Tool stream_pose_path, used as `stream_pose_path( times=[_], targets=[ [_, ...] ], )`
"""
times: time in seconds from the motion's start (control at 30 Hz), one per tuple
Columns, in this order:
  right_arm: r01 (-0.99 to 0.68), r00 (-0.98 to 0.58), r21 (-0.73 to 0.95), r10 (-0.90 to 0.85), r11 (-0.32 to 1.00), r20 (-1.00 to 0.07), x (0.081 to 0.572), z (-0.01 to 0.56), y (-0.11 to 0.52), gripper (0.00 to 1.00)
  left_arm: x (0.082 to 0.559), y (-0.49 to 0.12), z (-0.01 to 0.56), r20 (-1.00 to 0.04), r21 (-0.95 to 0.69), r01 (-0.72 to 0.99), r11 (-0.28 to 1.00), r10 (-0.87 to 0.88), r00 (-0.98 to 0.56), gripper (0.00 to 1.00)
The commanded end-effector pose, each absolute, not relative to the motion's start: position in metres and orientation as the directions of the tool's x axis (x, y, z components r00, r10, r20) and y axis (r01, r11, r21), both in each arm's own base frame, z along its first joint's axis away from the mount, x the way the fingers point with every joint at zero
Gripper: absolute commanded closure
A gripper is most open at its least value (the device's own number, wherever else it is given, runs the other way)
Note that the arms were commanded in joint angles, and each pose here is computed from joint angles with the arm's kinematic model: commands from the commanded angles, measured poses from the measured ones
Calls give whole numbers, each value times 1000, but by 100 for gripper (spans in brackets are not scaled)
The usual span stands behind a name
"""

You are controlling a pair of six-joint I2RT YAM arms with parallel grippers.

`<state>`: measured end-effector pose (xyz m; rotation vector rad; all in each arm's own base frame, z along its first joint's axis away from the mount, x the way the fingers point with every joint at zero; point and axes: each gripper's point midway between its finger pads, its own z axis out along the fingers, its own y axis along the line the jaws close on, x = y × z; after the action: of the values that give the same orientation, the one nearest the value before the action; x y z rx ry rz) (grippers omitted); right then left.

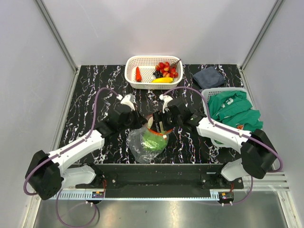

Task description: Open the zip-top bag and remove the fake food

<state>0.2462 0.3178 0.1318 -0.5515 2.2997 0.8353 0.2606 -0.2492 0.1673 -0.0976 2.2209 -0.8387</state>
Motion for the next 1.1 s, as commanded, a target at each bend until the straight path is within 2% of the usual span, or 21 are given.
stream_pose_path(
  times=[0.0, 0.13, 0.3, 0.43, 0.5, 0.83, 1.0, 1.07],
  targets=[
    [-539, -726, 418, -151, 731, -671, 252, 149, 321, 17, 263, -251, 152, -649, -605, 205, 769, -327, -687, 100],
    [-534, -738, 437, -147, 724, -659, 252, 161, 325, 18, 263, -248, 135, -663, -581, 201, 789, -315, -679, 100],
    [-479, -773, 450, -119, 753, -623, 262, 159, 322, 36, 261, -246, 117, -657, -574, 188, 797, -311, -687, 100],
    [-460, -784, 439, -122, 772, -609, 275, 150, 322, 40, 258, -249, 109, -646, -578, 188, 794, -304, -700, 100],
    [-483, -791, 438, -163, 759, -589, 277, 138, 332, 46, 257, -251, 108, -640, -585, 185, 789, -310, -703, 100],
    [-460, -834, 423, -216, 781, -508, 283, 98, 341, 42, 256, -258, 108, -635, -590, 189, 785, -307, -709, 100],
    [-444, -853, 415, -233, 794, -467, 278, 79, 339, 47, 257, -259, 102, -629, -582, 179, 793, -299, -718, 100],
    [-440, -857, 410, -239, 799, -456, 277, 73, 338, 55, 256, -258, 99, -623, -580, 169, 797, -301, -722, 100]
  ],
)
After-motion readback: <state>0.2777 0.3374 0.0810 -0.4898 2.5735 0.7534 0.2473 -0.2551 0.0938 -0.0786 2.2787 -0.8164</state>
